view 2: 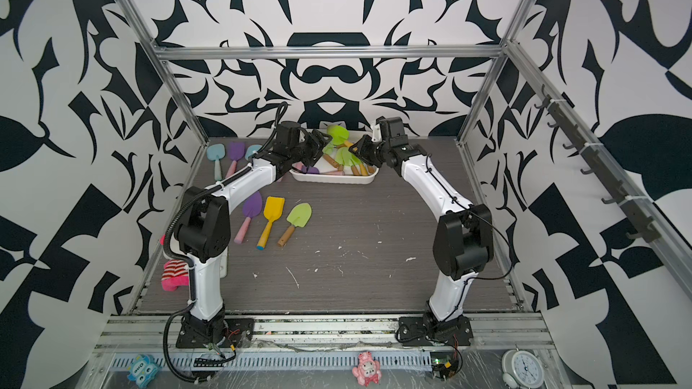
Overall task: Take the shovel out of the storage box
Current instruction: Place the shovel at the center of the board.
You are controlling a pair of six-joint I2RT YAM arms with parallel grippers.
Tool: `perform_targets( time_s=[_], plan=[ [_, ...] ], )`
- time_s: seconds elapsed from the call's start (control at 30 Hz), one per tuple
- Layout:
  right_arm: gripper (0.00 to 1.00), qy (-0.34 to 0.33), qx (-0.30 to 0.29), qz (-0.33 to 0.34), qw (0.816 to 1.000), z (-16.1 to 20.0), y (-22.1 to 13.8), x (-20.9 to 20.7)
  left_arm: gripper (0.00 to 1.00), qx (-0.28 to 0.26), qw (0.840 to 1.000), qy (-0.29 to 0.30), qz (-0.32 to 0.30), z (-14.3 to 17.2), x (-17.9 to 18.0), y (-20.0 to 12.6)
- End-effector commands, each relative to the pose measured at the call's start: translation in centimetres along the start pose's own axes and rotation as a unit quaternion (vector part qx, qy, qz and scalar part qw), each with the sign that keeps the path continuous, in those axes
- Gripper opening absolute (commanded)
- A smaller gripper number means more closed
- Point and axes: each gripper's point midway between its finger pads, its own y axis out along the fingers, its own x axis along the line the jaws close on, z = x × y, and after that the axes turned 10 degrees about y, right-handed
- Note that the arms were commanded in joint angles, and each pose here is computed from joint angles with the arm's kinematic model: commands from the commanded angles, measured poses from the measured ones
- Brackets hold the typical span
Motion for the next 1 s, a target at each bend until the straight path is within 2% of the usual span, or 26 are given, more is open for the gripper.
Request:
perform_targets(
  time_s=[0.0,0.17,0.27,0.43,0.6,0.73,0.97],
  plan=[
    [0.00,-0.011,-0.019,-0.057,0.998,-0.1,-1.9,3.7,0.72,-0.018,0.999,0.002,0.040,-1.2,-1.9,0.7],
    [0.00,-0.005,-0.016,-0.068,0.998,0.4,-2.0,4.1,0.67,-0.018,0.999,0.007,0.045,-1.3,-1.7,1.2],
    [0.00,-0.002,-0.015,-0.072,0.997,0.7,-2.2,4.4,0.55,-0.014,0.999,0.011,0.043,-1.1,-1.5,1.5],
    [0.00,-0.001,-0.011,-0.073,0.997,1.3,-2.2,4.4,0.29,-0.015,0.999,0.014,0.035,-1.1,-0.8,1.6],
    [0.00,0.002,-0.009,-0.072,0.997,1.5,-2.2,4.1,0.16,-0.016,0.999,0.022,0.036,-1.3,-0.8,1.4],
    [0.00,0.002,-0.010,-0.071,0.997,1.6,-2.2,3.9,0.02,-0.015,0.999,0.028,0.042,-1.2,-0.8,1.2],
    [0.00,0.000,0.002,-0.083,0.997,2.0,-2.0,4.1,0.00,-0.008,0.997,0.055,0.050,-0.9,-1.1,0.4]
  ],
)
